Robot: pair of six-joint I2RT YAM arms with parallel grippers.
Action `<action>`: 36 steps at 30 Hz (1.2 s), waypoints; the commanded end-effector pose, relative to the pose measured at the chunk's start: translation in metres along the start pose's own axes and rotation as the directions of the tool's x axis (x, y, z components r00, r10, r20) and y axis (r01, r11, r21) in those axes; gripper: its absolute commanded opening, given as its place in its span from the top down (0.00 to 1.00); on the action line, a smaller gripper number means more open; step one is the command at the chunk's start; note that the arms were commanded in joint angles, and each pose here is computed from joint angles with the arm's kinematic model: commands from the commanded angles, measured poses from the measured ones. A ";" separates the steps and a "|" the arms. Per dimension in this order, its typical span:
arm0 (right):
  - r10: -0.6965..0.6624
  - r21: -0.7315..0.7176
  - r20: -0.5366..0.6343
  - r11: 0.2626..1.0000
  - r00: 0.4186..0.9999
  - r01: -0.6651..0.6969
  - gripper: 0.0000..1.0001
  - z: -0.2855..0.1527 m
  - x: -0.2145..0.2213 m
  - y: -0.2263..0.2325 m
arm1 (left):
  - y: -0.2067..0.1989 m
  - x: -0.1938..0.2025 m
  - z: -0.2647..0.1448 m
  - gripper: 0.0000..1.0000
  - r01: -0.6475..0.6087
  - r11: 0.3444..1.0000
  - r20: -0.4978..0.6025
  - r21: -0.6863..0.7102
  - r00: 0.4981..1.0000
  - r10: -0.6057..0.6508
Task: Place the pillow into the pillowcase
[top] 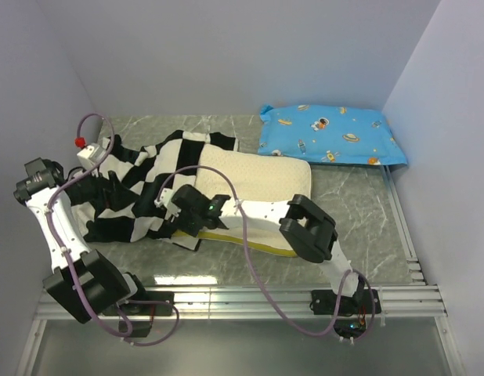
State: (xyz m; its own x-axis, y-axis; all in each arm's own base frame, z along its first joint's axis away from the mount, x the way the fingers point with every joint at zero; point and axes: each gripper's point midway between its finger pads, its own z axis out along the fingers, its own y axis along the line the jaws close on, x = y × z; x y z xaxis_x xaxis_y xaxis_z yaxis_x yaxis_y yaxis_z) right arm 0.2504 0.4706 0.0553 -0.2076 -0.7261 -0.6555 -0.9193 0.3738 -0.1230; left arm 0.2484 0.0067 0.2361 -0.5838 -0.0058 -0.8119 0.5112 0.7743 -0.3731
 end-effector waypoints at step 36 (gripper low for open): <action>0.369 -0.452 0.140 0.849 0.919 -0.273 1.00 -0.043 -0.097 -0.049 | -0.006 0.142 0.087 0.16 -0.901 0.149 -0.116 0.408 0.111 0.987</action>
State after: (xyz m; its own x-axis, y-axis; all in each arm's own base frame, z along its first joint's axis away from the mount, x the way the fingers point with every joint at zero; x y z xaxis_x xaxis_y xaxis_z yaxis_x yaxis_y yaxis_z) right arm 0.2900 0.4856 0.1324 -0.4771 -0.5122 -0.7142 -0.8788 0.2884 0.3802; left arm 0.1965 -0.0472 0.0688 0.3636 0.8248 -0.4330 0.8815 -0.1542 0.4463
